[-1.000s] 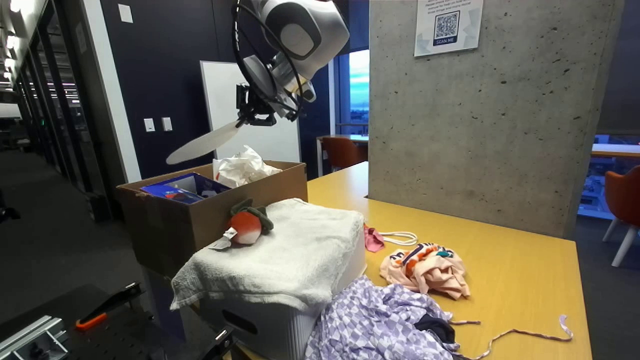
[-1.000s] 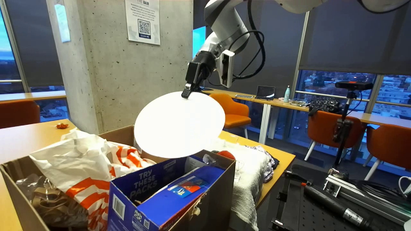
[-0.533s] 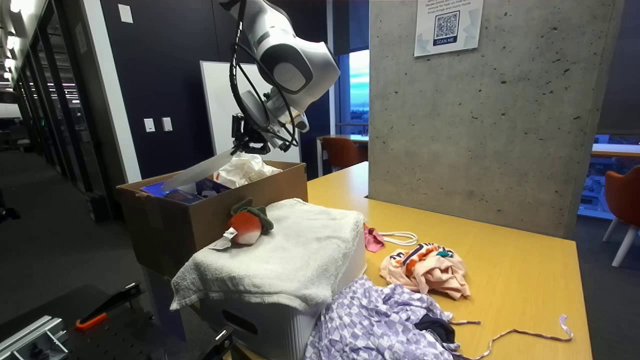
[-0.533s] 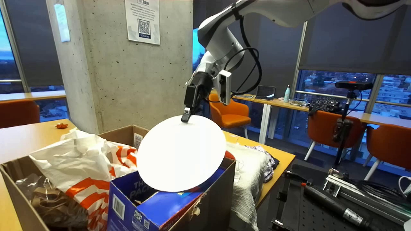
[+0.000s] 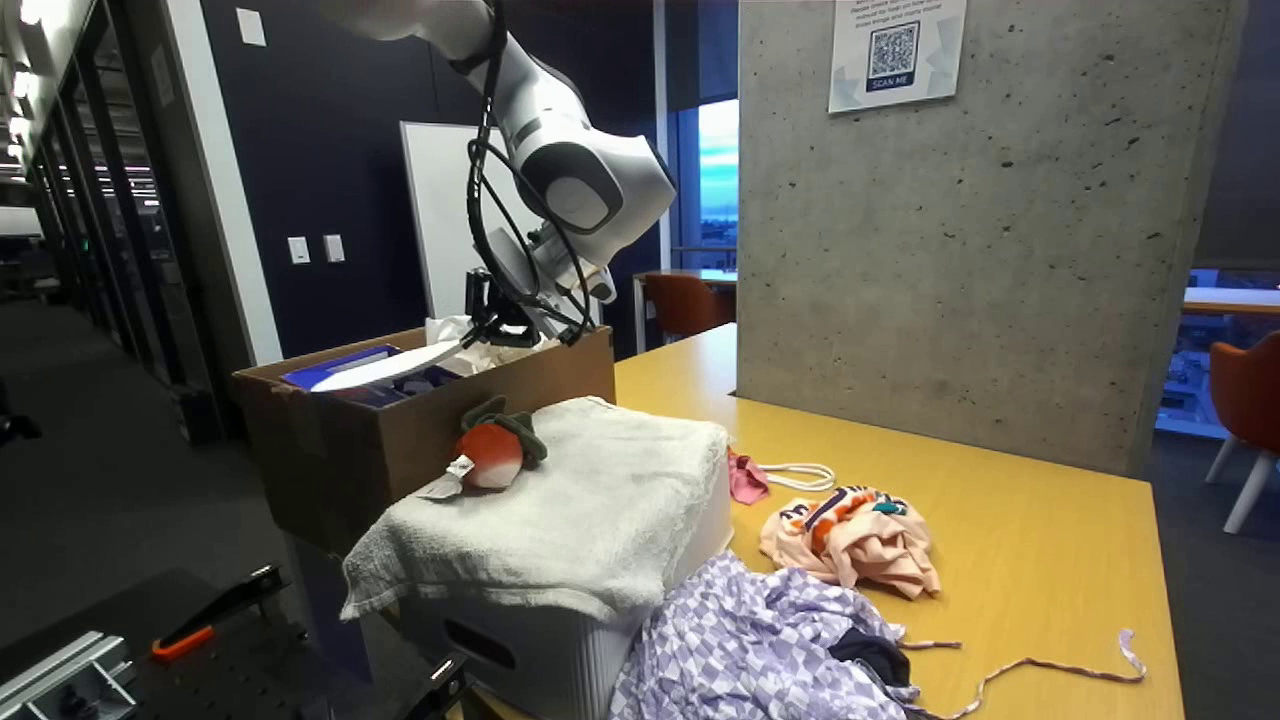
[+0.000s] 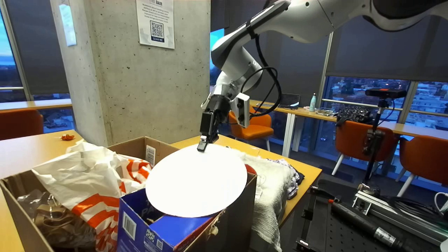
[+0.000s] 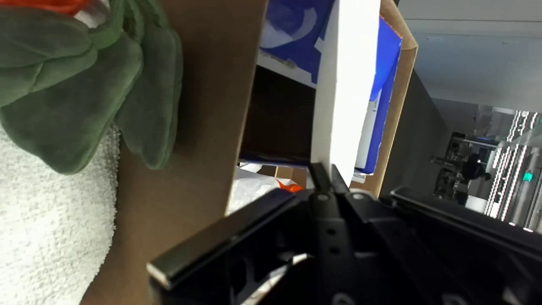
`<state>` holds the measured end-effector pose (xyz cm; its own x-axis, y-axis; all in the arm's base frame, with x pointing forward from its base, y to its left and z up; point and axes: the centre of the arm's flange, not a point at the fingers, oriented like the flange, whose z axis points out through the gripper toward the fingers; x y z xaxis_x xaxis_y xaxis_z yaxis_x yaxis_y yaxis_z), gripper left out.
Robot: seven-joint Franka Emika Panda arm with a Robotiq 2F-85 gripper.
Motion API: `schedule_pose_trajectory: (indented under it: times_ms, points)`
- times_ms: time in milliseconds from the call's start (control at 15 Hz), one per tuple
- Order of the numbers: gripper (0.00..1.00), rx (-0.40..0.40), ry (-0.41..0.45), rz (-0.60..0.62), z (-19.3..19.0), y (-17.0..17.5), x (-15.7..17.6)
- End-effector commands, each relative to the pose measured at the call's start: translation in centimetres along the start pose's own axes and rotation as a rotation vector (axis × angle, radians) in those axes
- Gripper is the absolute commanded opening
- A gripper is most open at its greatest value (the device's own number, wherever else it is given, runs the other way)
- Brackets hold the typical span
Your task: Pick up the white disposable plate and put it on the cardboard box
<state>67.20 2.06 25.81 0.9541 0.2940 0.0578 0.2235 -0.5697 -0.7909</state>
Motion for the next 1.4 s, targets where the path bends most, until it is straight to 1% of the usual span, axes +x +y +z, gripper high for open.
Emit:
schedule_pose_trajectory:
  times_ms: [0,67,133,267,333,400,533,600,867,933,1000,1133,1333]
  points:
    - [0.0,-0.028,0.022,-0.026,1.0,-0.4,1.0]
    - [0.03,-0.032,0.027,-0.03,1.1,-0.5,1.2]
    - [0.27,-0.04,0.032,-0.029,1.0,-0.6,1.3]
    - [0.32,-0.062,0.04,-0.022,0.5,-0.7,1.4]
    - [0.37,-0.075,0.042,-0.026,0.2,-0.8,1.3]
    - [0.46,-0.099,0.045,-0.026,-0.1,-0.9,1.3]
    - [0.58,-0.13,0.052,-0.036,-0.7,-1.1,1.4]
    - [0.67,-0.144,0.052,-0.043,-1.1,-1.3,1.4]
    - [0.95,-0.261,0.104,-0.09,-4.5,-3.2,1.7]
    - [0.99,-0.301,0.099,-0.093,-5.8,-3.9,1.2]
    - [1.0,-0.339,0.085,-0.095,-6.7,-4.5,0.7]
    - [1.0,-0.434,0.033,-0.116,-8.7,-5.5,-1.3]
    - [1.0,-0.56,-0.039,-0.158,-11.1,-7.4,-5.5]
